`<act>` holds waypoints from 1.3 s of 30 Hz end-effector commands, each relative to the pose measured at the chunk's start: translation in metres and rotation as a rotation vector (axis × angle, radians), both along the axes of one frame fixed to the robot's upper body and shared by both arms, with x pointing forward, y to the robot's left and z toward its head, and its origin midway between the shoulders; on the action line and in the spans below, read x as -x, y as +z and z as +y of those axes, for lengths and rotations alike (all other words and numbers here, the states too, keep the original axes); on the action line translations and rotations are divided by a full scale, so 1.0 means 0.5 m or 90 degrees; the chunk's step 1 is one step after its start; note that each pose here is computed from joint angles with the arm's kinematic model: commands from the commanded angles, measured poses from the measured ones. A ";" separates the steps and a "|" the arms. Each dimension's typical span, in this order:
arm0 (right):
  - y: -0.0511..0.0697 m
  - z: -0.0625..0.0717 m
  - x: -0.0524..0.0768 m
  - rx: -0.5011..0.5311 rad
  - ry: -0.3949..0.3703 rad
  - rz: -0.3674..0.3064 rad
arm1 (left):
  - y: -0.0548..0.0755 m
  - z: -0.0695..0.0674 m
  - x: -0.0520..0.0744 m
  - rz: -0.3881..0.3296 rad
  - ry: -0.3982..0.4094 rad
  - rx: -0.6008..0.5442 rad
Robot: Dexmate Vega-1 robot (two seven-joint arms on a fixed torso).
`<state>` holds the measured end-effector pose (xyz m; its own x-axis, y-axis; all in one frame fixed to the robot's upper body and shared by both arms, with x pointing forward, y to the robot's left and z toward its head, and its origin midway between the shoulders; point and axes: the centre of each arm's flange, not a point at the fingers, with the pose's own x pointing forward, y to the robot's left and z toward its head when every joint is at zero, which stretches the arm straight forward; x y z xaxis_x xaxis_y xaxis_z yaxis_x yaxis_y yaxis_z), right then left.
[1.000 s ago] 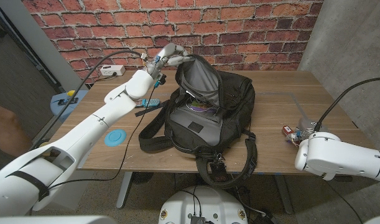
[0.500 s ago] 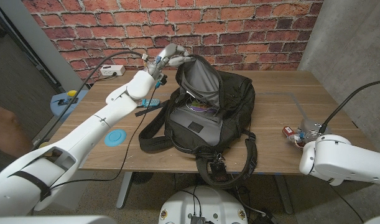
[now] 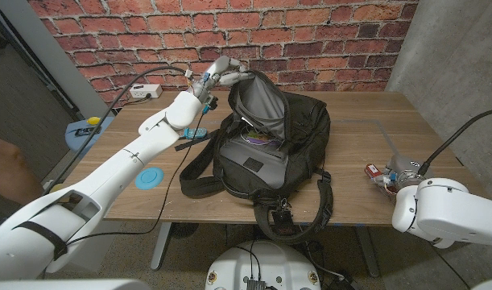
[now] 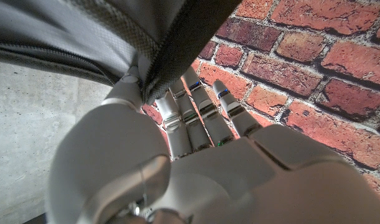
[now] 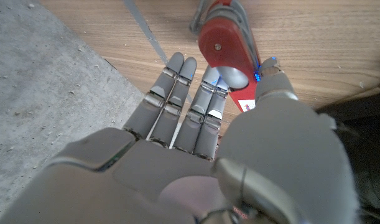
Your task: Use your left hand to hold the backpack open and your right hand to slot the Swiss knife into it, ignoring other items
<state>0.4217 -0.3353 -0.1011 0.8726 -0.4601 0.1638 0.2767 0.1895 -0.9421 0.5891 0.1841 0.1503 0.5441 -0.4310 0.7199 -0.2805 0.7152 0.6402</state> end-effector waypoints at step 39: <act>0.029 0.074 0.157 -0.209 0.105 0.047 | -0.009 -0.017 -0.007 -0.008 -0.026 0.004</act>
